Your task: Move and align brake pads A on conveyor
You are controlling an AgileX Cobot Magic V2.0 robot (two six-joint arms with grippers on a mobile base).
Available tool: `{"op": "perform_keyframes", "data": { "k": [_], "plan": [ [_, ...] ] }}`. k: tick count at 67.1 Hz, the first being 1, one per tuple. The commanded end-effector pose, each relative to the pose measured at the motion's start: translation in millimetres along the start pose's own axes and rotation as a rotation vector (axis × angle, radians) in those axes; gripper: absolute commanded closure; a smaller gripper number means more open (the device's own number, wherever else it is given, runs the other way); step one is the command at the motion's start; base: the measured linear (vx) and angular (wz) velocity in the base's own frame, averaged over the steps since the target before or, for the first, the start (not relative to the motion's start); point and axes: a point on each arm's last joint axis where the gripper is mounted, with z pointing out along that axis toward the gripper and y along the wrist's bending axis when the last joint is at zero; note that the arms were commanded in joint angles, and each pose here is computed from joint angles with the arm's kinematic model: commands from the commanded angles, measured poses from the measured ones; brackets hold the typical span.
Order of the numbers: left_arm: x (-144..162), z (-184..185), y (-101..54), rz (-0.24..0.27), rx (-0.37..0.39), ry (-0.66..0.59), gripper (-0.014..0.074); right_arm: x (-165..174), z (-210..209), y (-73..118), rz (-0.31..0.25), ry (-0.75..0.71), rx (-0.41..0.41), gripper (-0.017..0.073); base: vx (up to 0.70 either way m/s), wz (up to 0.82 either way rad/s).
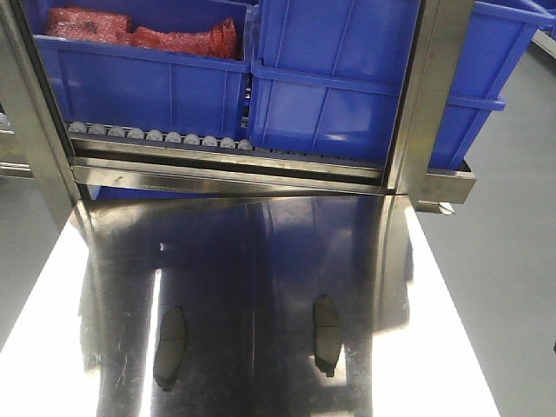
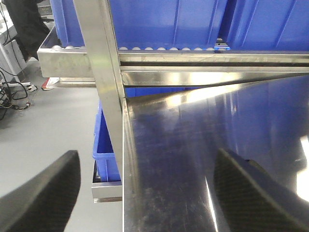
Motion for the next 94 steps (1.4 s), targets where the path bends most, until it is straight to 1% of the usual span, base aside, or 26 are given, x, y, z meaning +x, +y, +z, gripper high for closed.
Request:
{"op": "perform_keyframes", "data": {
  "k": [1, 41, 56, 59, 61, 66, 74, 79, 87, 94],
  "plan": [
    [-12.5, -2.2, 0.4, -0.011, 0.0, -0.089, 0.0059, -14.8, -3.2, -0.5, -0.003, -0.096, 0.007, -0.0017, 0.0, 0.0],
    [-12.7, -2.3, 0.4, -0.011, 0.0, -0.091, 0.0059, -14.8, -3.2, -0.5, -0.003, -0.096, 0.007, -0.0017, 0.0, 0.0],
    [-16.7, -3.0, 0.3, -0.025, 0.003, -0.124, 0.0059, -14.8, -3.2, -0.5, -0.003, -0.096, 0.007, -0.0017, 0.0, 0.0],
    [-18.3, -2.6, 0.3, -0.039, 0.004, -0.139, 0.0059, -14.8, -3.2, -0.5, -0.003, -0.096, 0.007, -0.0017, 0.0, 0.0],
    [-20.8, -2.6, 0.3, -0.048, 0.006, -0.149, 0.0059, -14.8, -3.2, -0.5, -0.003, -0.096, 0.007, -0.0017, 0.0, 0.0],
    [-29.1, -0.6, 0.7, -0.05, 0.006, -0.142, 0.0059, -14.8, -3.2, -0.5, -0.003, -0.096, 0.007, -0.0017, 0.0, 0.0],
    [-54.3, 11.1, 1.7, -0.049, 0.005, -0.088, 0.0059, -14.8, -3.2, -0.5, -0.003, -0.096, 0.007, -0.0017, 0.0, 0.0],
    [-73.6, 24.5, 2.3, -0.065, 0.003, -0.025, 0.0059, -14.8, -3.2, -0.5, -0.003, -0.096, 0.007, -0.0017, 0.0, 0.0],
    [-102.9, 59.0, 2.6, -0.111, -0.004, 0.121, 0.0059, -14.8, -3.2, -0.5, -0.003, -0.096, 0.007, -0.0017, 0.0, 0.0],
    [-121.3, 94.2, 1.4, -0.111, -0.01, 0.27, 0.0059, -14.8, -3.2, -0.5, -0.003, -0.096, 0.007, -0.0017, 0.0, 0.0]
  ]
}}
